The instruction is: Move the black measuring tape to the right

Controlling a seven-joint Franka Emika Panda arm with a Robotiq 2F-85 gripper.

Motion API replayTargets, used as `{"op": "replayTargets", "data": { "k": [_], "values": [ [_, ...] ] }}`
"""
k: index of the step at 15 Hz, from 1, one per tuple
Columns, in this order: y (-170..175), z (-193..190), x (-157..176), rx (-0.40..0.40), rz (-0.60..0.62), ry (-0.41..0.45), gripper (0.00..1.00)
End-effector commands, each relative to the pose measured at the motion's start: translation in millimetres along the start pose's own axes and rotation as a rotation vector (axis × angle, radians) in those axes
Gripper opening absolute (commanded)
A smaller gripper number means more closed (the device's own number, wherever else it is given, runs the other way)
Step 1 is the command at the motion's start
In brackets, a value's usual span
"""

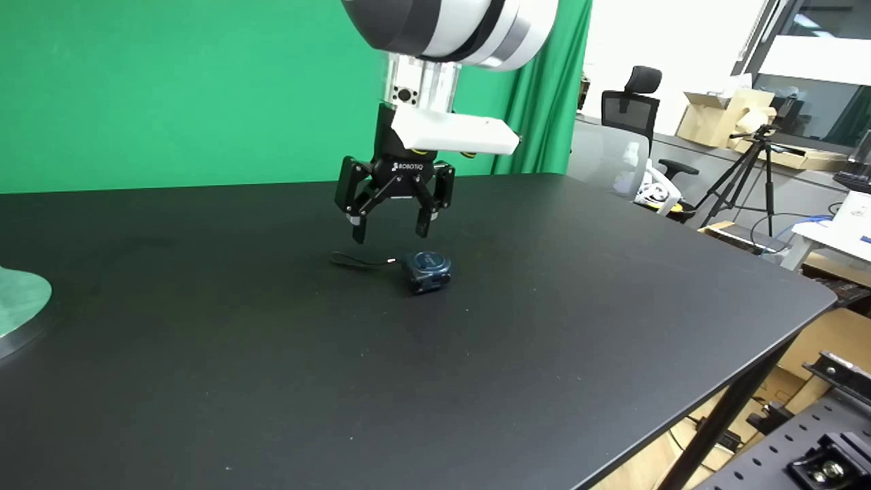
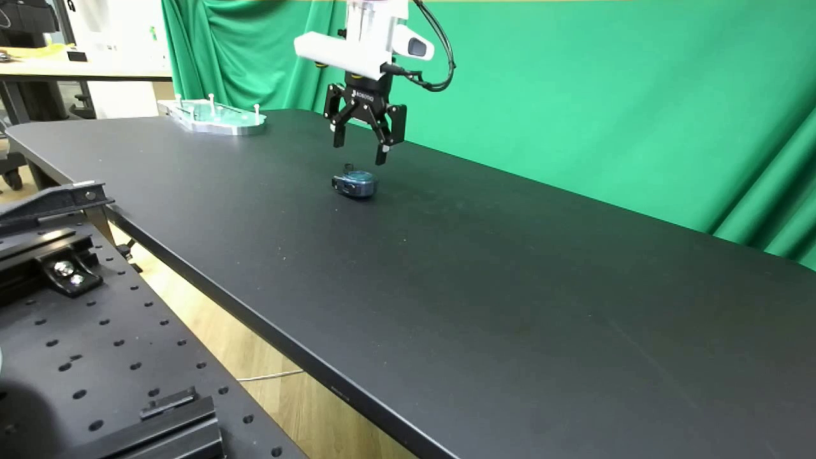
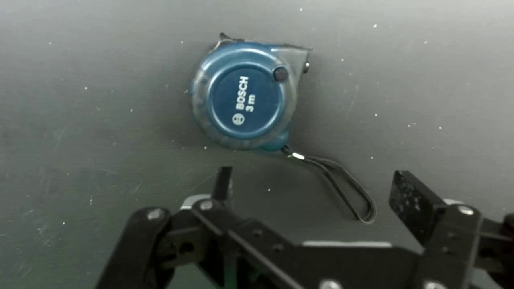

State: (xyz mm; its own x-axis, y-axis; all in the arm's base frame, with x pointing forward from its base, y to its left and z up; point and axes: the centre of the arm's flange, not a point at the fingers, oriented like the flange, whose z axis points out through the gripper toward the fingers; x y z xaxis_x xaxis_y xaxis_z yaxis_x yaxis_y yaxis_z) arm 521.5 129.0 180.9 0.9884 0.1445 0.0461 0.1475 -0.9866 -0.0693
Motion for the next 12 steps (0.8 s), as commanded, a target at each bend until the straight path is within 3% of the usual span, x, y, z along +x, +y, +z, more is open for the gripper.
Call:
{"op": "replayTargets", "data": {
  "k": [1, 10, 12],
  "values": [
    [-9, -2, -1, -0.021, 0.048, 0.004, 1.0],
    [-2, -7, -26, -0.054, 0.15, 0.015, 1.0],
    [-2, 6, -15, -0.043, 0.108, -0.003, 1.0]
  ]
}}
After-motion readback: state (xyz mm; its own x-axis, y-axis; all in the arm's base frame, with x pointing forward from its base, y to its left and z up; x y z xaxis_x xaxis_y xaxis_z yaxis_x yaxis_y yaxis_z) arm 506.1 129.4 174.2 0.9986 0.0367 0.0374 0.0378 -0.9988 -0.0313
